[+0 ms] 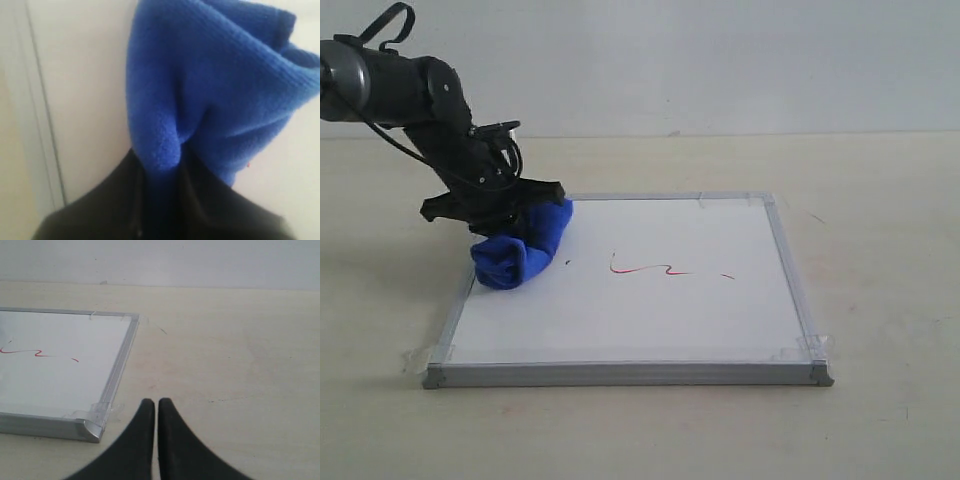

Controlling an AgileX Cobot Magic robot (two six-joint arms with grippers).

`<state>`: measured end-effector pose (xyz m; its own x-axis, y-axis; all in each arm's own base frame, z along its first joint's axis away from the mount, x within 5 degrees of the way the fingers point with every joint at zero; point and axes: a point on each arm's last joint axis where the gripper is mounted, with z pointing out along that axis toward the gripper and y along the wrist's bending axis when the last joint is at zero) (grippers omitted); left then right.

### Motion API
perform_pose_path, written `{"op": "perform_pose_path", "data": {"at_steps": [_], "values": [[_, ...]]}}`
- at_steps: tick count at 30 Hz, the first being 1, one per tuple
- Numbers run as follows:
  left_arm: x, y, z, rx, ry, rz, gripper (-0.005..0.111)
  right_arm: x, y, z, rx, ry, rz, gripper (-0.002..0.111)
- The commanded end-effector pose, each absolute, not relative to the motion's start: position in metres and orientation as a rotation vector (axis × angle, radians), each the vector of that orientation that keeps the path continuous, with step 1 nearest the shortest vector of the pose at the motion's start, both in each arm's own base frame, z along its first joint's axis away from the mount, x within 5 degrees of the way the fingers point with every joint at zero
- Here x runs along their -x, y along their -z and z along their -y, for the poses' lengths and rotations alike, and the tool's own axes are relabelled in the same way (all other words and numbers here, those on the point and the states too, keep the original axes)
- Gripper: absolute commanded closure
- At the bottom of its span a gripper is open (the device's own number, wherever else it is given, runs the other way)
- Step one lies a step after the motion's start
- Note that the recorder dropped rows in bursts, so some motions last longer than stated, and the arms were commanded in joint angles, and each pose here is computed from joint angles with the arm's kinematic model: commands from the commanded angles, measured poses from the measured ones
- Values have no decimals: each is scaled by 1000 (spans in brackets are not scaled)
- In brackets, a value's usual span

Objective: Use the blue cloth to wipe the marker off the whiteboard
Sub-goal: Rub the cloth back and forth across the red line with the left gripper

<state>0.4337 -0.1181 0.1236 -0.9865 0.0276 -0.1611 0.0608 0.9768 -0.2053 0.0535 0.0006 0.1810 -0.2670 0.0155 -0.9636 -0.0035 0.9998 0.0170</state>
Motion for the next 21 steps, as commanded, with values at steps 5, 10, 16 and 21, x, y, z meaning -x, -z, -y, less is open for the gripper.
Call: {"op": "perform_pose_path", "data": {"at_steps": [5, 10, 16, 21], "values": [[-408, -107, 198, -301, 358, -2935, 102, -53, -182, 0, -10, -15, -1831, 108], [-394, -75, 226, -357, 351, -2973, 102, -53, -182, 0, -10, -15, -1831, 108], [-434, -90, 115, -22, 222, -3001, 102, -53, -182, 0, -10, -15, -1831, 108], [-434, -114, 103, -30, 204, -2977, 102, -53, -182, 0, -10, -15, -1831, 108]]}}
